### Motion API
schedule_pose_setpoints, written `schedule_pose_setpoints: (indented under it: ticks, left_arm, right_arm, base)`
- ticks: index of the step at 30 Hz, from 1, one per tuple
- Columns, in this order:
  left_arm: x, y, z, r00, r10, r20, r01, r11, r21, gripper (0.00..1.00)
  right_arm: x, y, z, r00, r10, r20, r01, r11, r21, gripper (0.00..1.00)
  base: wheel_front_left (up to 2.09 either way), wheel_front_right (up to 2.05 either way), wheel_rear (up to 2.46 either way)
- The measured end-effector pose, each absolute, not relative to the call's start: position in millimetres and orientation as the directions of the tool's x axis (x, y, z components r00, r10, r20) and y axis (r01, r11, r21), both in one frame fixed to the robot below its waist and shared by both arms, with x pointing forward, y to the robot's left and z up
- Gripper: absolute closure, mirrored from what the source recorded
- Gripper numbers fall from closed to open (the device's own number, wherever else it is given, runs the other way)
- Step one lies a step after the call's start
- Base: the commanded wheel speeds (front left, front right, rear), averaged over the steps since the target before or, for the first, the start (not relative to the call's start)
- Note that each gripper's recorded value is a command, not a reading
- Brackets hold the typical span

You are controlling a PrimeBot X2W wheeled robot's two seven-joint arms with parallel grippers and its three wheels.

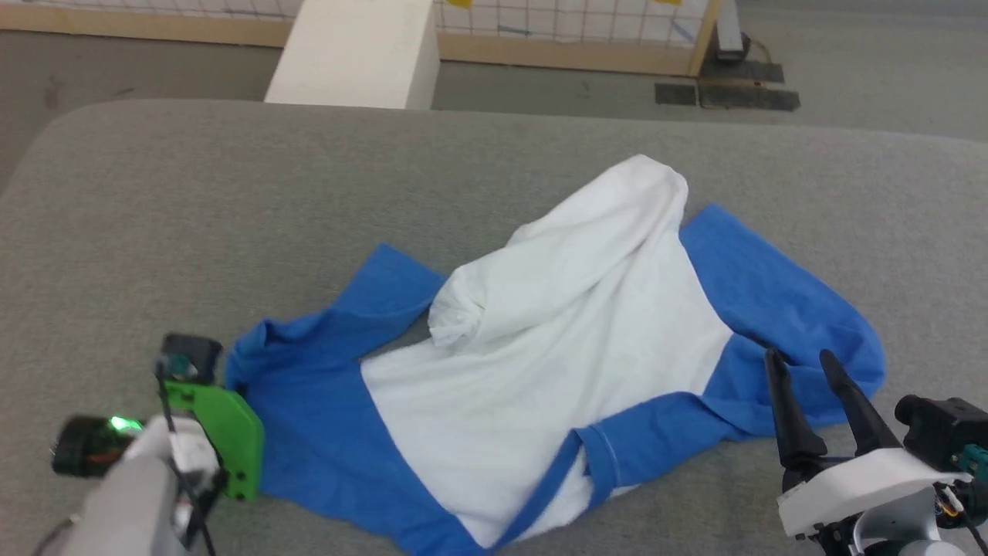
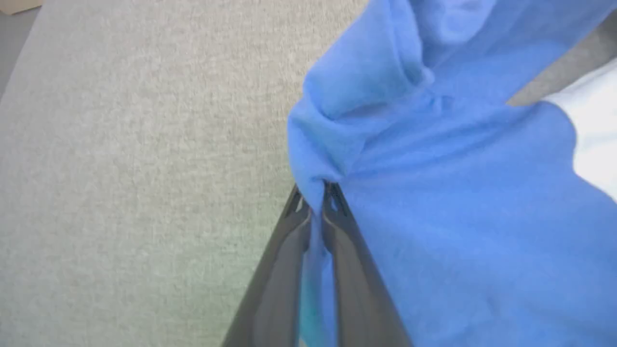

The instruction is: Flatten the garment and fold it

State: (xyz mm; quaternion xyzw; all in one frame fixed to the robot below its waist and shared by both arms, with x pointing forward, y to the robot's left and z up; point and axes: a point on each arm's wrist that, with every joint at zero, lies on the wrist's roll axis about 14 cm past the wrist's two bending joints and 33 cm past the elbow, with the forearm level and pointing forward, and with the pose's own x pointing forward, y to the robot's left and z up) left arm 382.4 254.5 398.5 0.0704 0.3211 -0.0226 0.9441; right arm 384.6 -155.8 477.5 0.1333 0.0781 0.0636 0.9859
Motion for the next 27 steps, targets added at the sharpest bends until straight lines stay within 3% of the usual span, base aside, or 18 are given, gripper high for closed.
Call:
schedule_pose_setpoints:
  ticks: [5,10,11,12,15,22,27]
  left_arm:
    - [425,273,426,0.839,0.024,-0.543,0.096,0.977,0.192,1.00]
    - [471,303,452,0.887,0.142,-0.440,-0.024,0.964,0.263,1.00]
    - [475,305,450,0.885,0.156,-0.438,-0.050,0.968,0.244,0.57]
    - [477,305,446,0.882,0.164,-0.442,-0.069,0.972,0.223,0.01]
    - [483,292,438,0.902,0.155,-0.404,-0.098,0.983,0.158,0.00]
    - [458,270,465,0.977,0.173,-0.122,-0.174,0.985,0.007,0.00]
    - [437,253,484,0.985,0.173,-0.014,-0.173,0.983,-0.058,0.00]
  right_arm:
    - [385,-168,471,0.982,0.109,-0.155,-0.063,0.960,0.272,0.00]
    - [390,-177,469,0.984,0.081,-0.159,-0.037,0.965,0.259,0.00]
    - [390,-178,469,0.984,0.078,-0.161,-0.035,0.966,0.258,0.00]
    - [389,-179,468,0.983,0.075,-0.165,-0.030,0.966,0.257,0.00]
    - [384,-179,461,0.975,0.081,-0.207,-0.031,0.972,0.234,0.00]
    - [373,-111,446,0.885,0.319,-0.339,-0.279,0.946,0.163,0.00]
    - [370,-86,428,0.787,0.415,-0.457,-0.428,0.900,0.081,0.00]
  base:
    - [0.00,0.00,0.00]
    - [0.00,0.00,0.00]
    - [0.00,0.00,0.00]
    - [0.00,0.00,0.00]
    - [0.00,0.00,0.00]
    - [0.00,0.00,0.00]
    - [0.00,0.00,0.00]
